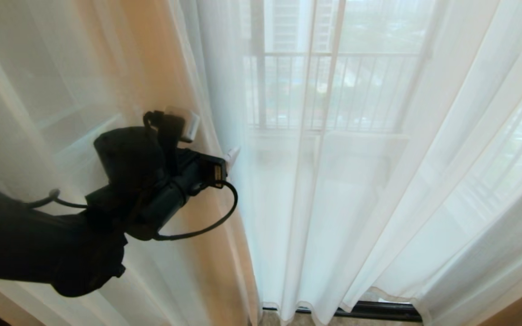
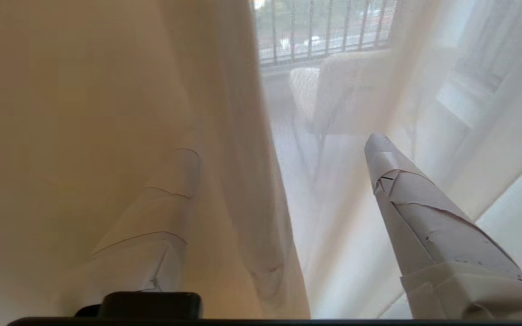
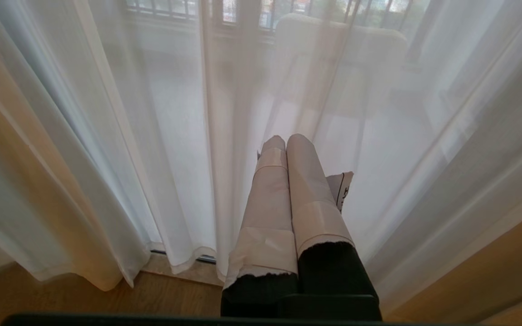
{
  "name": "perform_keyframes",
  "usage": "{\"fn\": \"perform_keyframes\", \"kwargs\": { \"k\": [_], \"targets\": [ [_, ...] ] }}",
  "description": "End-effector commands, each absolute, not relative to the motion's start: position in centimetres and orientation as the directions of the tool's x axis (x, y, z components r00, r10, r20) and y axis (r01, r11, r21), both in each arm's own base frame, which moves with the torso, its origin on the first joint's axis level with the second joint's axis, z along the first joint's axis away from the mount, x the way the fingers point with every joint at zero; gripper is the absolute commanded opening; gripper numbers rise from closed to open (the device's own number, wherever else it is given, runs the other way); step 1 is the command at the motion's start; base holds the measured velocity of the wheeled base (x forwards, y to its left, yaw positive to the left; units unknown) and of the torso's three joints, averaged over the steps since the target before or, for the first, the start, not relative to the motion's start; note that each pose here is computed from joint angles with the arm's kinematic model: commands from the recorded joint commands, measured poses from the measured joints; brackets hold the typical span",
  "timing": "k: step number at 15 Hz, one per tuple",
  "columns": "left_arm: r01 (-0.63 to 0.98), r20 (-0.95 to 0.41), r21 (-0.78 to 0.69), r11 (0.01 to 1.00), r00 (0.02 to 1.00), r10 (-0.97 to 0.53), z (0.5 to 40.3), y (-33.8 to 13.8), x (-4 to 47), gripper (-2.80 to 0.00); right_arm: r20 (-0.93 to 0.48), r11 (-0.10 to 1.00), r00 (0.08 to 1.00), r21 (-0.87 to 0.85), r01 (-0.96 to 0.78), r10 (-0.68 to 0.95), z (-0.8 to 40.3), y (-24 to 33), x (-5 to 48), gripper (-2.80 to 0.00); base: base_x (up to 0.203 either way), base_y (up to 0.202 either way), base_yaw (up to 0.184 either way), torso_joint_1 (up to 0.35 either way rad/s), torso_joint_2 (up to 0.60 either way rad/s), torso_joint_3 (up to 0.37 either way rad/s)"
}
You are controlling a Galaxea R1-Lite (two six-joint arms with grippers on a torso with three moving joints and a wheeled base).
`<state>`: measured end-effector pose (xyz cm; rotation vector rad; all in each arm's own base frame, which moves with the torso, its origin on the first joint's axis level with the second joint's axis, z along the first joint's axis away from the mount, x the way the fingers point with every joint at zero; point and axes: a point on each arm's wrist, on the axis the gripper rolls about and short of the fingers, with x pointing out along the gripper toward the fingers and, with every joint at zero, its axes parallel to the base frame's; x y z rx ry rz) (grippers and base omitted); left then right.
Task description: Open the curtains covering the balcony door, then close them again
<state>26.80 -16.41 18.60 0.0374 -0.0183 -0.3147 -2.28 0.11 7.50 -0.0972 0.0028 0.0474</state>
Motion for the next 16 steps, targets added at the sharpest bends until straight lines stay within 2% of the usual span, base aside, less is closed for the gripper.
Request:
{"fn": "perform_keyframes", "kwargs": {
  "k": [1,16],
  "targets": [
    [0.309,0.046,0.031,0.951,0.950,-0.310,19.7,-15.5,25.1,0.00,-0.005,0.994,0.999,-0.098,-0.048,0.048,7.5,0.1,-2.3,-2.80,0.000,0.000,0.000,0.000,0.00,0.000],
    [0.303,0.033,0.010,0.953,0.952,-0.303,18.6,-8.9,14.2,0.00,-0.005,0.994,0.999,-0.098,-0.048,0.048,7.5,0.1,-2.3,-2.80,0.000,0.000,0.000,0.000,0.00,0.000]
  ]
}}
